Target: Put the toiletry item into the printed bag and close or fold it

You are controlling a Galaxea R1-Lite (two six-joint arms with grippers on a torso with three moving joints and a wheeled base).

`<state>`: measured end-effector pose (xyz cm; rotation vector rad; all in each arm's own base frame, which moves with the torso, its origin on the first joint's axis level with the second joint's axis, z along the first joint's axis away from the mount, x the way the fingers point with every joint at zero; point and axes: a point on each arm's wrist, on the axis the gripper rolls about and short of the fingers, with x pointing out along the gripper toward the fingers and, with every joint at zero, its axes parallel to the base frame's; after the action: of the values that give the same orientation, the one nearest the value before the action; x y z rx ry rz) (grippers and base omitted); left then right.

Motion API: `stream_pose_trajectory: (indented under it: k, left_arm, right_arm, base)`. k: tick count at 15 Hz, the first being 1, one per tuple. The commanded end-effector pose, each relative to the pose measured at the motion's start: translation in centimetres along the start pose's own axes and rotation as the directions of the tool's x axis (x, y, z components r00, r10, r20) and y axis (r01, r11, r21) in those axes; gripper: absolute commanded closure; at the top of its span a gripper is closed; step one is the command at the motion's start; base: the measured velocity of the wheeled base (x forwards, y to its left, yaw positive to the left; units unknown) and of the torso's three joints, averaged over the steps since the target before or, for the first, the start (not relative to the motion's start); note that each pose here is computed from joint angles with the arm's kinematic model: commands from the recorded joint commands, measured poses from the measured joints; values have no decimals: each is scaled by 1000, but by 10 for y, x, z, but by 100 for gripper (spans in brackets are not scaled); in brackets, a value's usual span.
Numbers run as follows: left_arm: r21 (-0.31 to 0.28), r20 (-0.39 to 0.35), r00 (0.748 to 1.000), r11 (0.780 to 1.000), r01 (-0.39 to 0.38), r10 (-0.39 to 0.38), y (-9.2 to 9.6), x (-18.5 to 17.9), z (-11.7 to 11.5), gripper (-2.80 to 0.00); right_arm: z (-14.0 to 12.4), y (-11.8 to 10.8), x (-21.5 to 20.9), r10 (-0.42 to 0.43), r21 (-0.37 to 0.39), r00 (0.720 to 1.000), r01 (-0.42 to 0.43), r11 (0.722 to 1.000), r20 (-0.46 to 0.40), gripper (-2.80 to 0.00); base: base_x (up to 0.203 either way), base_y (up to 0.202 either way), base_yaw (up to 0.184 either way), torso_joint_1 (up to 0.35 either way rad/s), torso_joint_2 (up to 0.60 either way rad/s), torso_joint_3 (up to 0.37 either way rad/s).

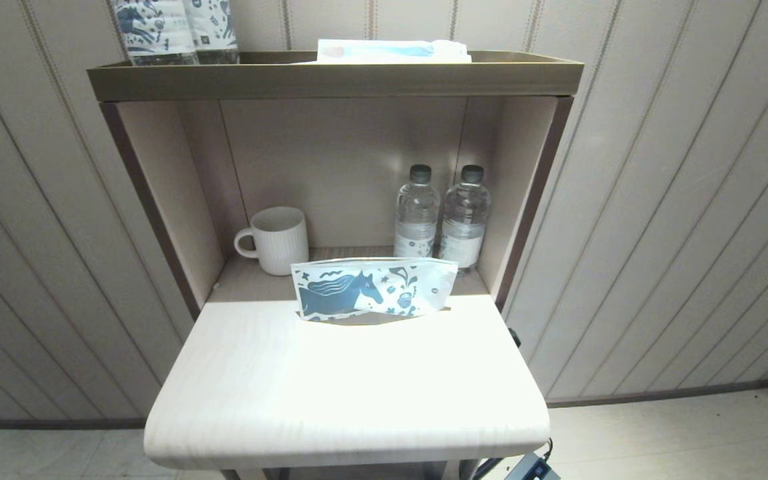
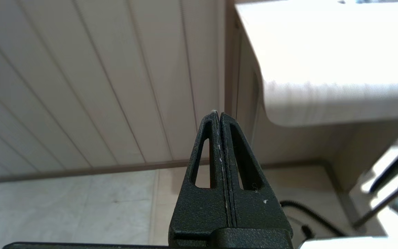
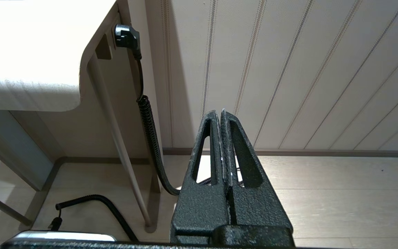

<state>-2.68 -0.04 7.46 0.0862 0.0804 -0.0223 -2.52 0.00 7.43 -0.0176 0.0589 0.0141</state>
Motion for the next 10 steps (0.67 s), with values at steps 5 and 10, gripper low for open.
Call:
stream_pose_trajectory:
  k: [5, 10]
  left_arm:
    - [-11, 52, 999, 1000, -3, 3, 0, 4, -2, 0]
    - [-15, 58, 998, 1000, -3, 4, 0, 4, -1, 0]
  right_arm:
    - [0, 0, 0, -1, 4, 1000, 1, 1000, 1, 0]
    - [0, 0, 0, -3, 5, 1000, 3, 1000, 2, 0]
  base:
    - [0, 0, 0, 0, 0, 0]
    - [0, 0, 0, 0, 0, 0]
